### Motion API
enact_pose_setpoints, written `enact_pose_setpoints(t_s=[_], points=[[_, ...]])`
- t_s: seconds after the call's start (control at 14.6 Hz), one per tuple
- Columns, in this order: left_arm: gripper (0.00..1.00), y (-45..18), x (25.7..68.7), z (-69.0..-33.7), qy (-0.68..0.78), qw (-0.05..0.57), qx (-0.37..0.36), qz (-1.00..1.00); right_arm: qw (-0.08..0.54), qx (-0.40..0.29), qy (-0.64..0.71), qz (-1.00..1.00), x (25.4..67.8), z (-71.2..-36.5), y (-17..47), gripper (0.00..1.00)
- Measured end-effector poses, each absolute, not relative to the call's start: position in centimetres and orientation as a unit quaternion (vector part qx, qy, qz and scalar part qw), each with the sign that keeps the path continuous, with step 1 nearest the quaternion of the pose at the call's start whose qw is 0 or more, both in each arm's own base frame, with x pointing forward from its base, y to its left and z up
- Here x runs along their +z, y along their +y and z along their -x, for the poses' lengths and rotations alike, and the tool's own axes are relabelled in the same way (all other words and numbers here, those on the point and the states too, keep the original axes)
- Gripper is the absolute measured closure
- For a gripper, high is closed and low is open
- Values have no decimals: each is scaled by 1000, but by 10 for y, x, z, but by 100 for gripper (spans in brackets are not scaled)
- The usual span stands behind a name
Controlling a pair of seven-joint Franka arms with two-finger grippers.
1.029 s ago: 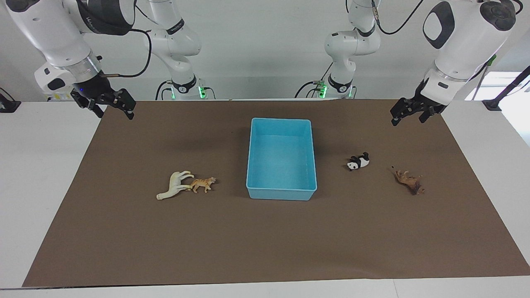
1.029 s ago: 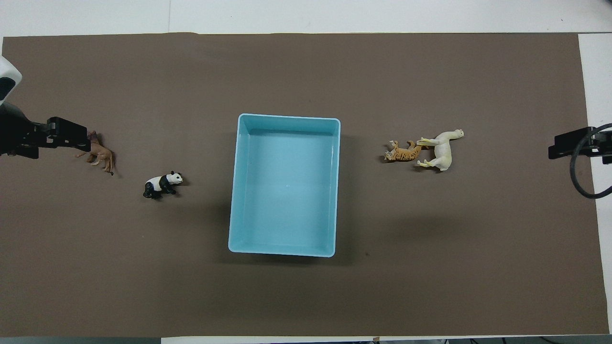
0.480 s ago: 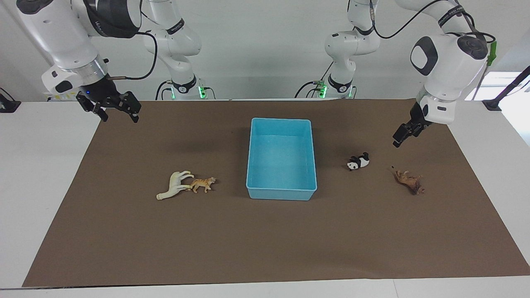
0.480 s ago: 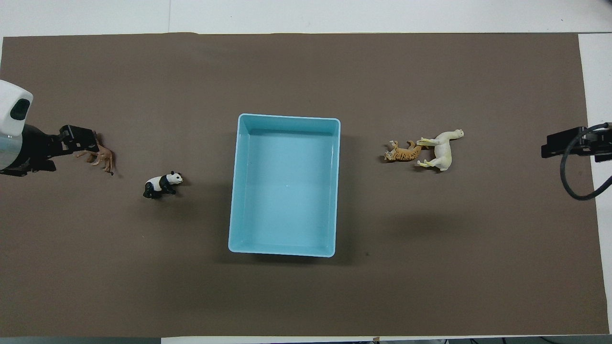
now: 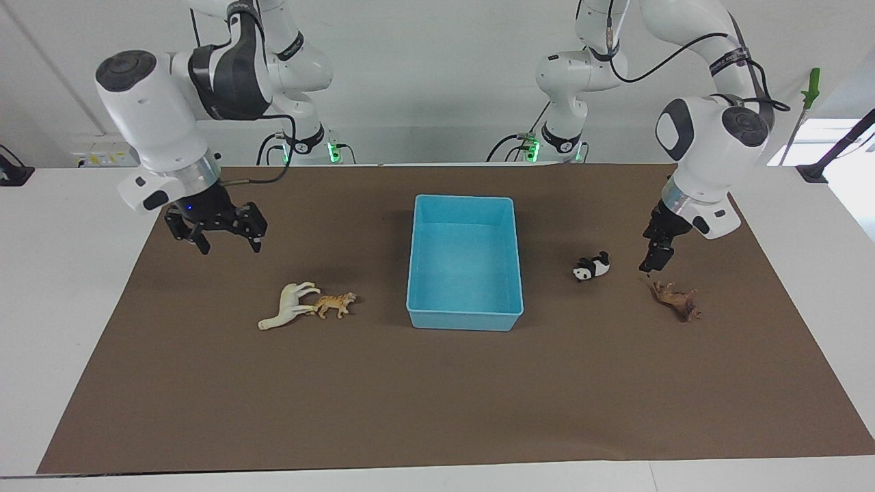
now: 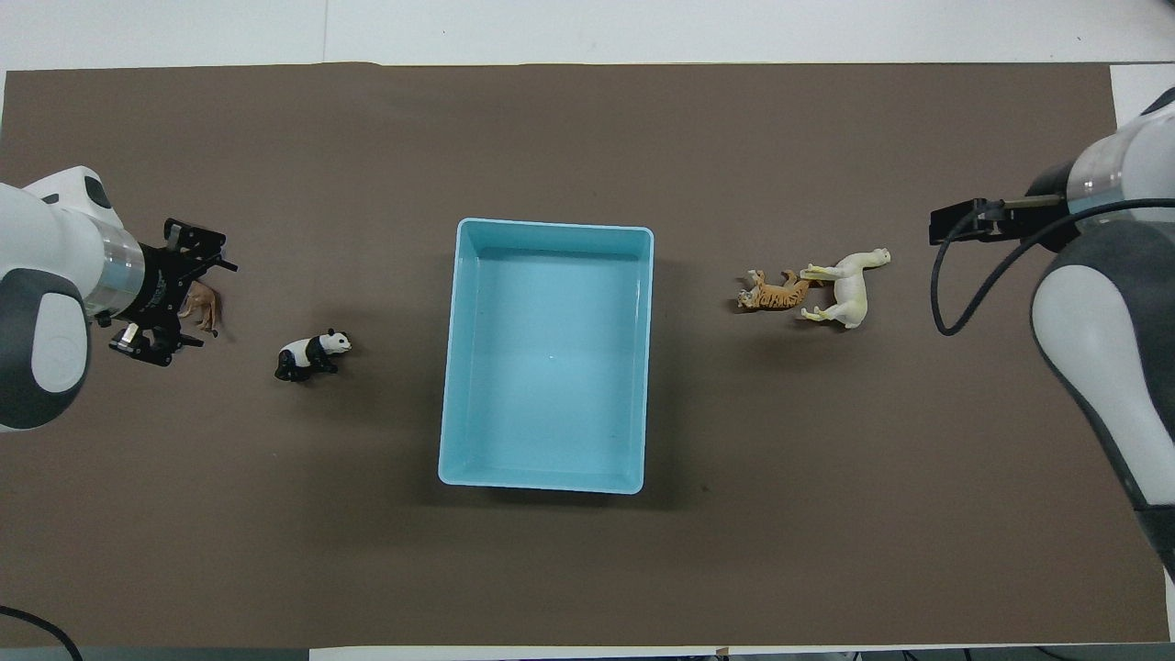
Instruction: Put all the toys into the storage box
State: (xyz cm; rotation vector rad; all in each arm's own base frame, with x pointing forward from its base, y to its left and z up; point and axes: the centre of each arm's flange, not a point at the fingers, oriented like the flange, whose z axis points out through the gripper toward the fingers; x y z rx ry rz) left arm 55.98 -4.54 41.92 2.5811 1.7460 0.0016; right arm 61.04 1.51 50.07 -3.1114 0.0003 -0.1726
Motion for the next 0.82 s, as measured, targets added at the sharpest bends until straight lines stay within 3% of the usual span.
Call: enact_pose_setpoints(t_s=[0.21, 0.41, 0.82], points=[[0, -67, 372, -540, 640, 20, 6, -768, 15, -64, -4, 998, 448, -639, 22, 0], [0, -62, 335, -523, 704, 42, 24, -709, 16, -44, -24, 999, 409, -645, 49, 0], [0, -86, 321, -511, 732, 52, 26, -678, 14, -15, -31, 999, 371, -627, 57, 0]])
